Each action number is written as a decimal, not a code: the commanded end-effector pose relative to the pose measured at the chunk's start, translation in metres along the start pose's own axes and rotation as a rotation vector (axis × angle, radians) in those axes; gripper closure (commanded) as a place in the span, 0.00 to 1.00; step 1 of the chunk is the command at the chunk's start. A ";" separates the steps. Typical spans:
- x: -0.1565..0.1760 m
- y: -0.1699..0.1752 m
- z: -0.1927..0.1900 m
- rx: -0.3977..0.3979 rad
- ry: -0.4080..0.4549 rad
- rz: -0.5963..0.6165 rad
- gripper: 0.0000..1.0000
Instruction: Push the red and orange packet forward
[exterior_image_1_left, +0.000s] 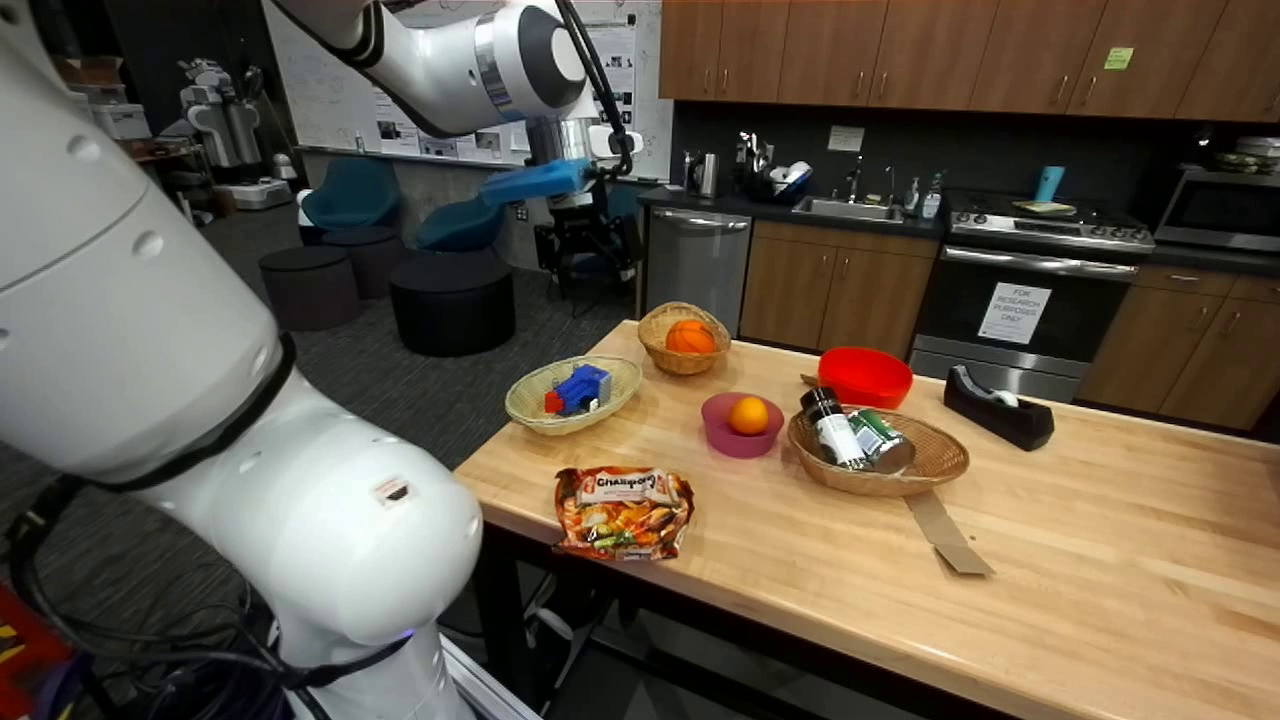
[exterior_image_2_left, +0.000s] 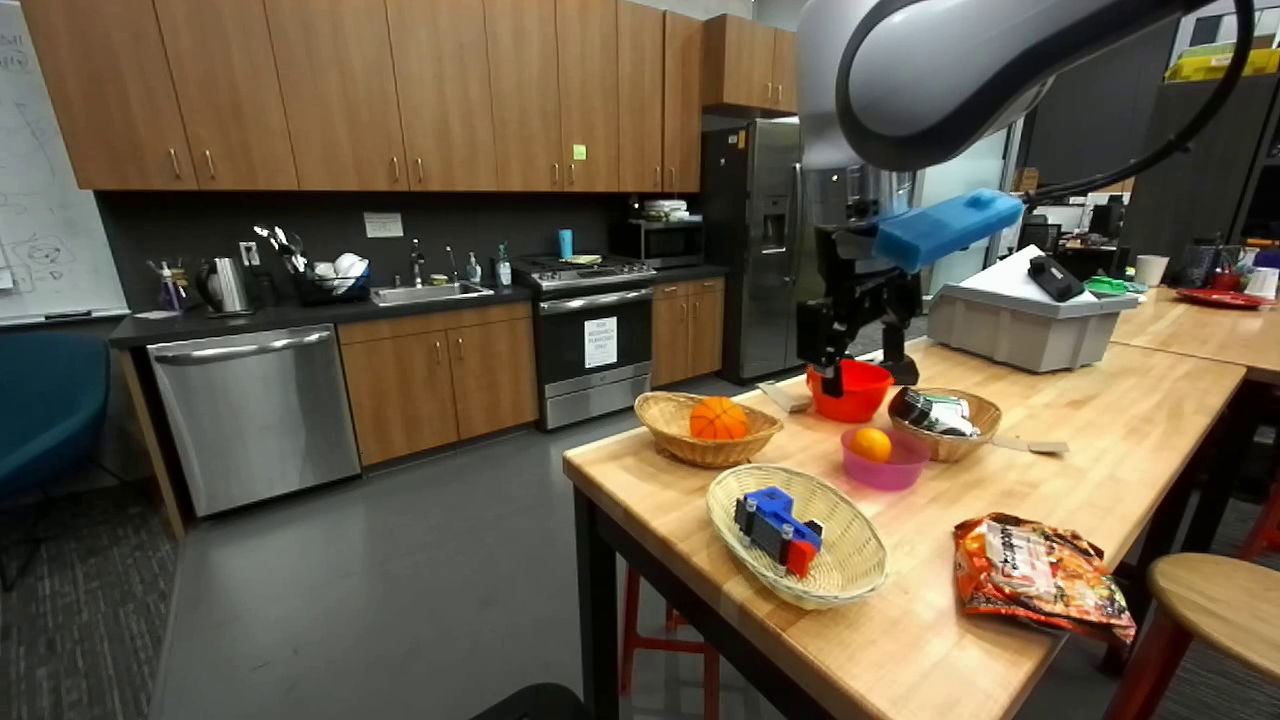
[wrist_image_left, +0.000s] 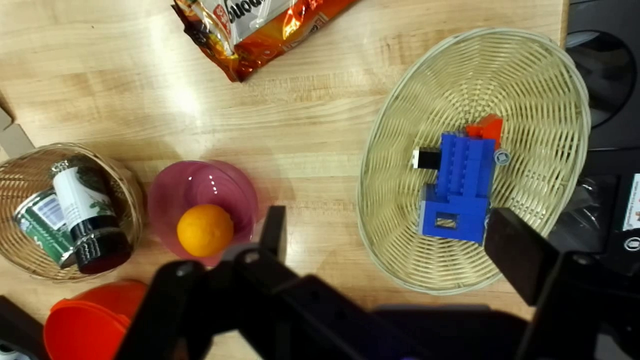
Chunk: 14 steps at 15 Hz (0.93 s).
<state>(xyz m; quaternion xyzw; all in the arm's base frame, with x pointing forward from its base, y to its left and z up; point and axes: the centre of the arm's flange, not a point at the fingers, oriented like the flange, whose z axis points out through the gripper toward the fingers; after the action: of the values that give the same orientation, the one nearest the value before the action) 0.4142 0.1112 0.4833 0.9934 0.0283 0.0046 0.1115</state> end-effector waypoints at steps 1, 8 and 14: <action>-0.004 0.006 0.003 -0.036 -0.011 -0.001 0.00; -0.034 0.033 0.025 -0.087 -0.058 0.079 0.00; -0.065 0.056 0.052 -0.078 -0.125 0.207 0.00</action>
<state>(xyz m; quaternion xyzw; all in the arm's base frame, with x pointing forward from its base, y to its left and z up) 0.3759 0.0556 0.4481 0.9865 -0.0470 -0.0422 0.1513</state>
